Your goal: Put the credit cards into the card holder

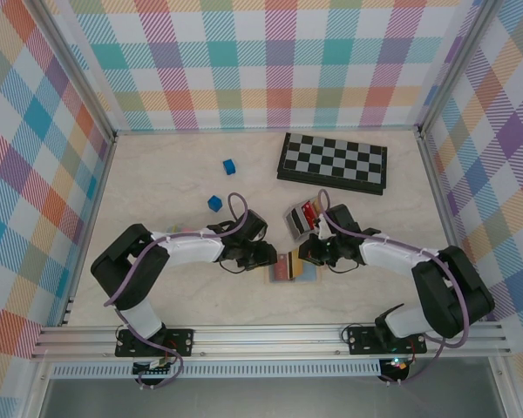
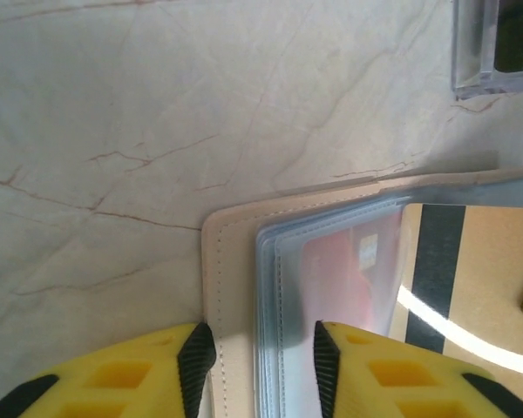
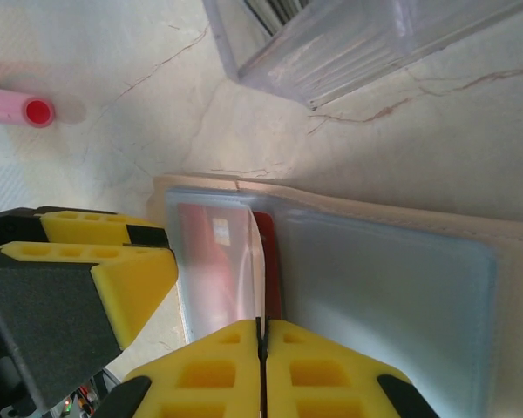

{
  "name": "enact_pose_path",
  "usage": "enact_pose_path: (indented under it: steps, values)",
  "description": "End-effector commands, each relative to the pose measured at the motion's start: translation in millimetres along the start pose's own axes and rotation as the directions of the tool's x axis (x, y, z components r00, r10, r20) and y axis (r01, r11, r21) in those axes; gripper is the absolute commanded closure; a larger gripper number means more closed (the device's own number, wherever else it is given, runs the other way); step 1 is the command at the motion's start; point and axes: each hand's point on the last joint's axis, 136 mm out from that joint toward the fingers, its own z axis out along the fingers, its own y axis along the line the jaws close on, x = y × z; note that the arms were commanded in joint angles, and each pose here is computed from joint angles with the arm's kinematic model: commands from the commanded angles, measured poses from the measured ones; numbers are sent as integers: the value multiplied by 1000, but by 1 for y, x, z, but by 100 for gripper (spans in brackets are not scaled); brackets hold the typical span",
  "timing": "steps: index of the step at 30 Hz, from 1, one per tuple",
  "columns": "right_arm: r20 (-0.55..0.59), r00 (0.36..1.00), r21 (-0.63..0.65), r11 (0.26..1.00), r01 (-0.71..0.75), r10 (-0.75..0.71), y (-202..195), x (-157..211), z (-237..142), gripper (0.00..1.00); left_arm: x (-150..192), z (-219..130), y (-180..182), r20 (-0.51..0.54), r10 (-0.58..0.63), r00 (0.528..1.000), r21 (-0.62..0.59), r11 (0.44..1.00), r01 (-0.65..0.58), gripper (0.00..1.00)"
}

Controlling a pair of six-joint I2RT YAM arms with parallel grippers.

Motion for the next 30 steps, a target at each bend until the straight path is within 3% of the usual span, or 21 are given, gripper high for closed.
enact_pose_path:
  steps: [1, 11, 19, 30]
  values:
    - [-20, 1000, 18, 1000, -11, 11, -8, 7, 5, 94, 15, 14, 13, -55, 5, 998, -41, 999, -8, 63]
    - [14, 997, 24, 997, 80, -80, 3, 2, -17, 94, 17, 16, 19, -61, 1, 998, -63, 998, -5, 64]
    - [-4, 996, 57, 995, 87, -87, -10, 4, -8, 94, 16, 16, 17, -63, 3, 998, -58, 998, -6, 65]
    - [-35, 998, 5, 998, 59, -58, -9, 6, 9, 94, 17, 18, 15, -71, 0, 997, -50, 999, -4, 65]
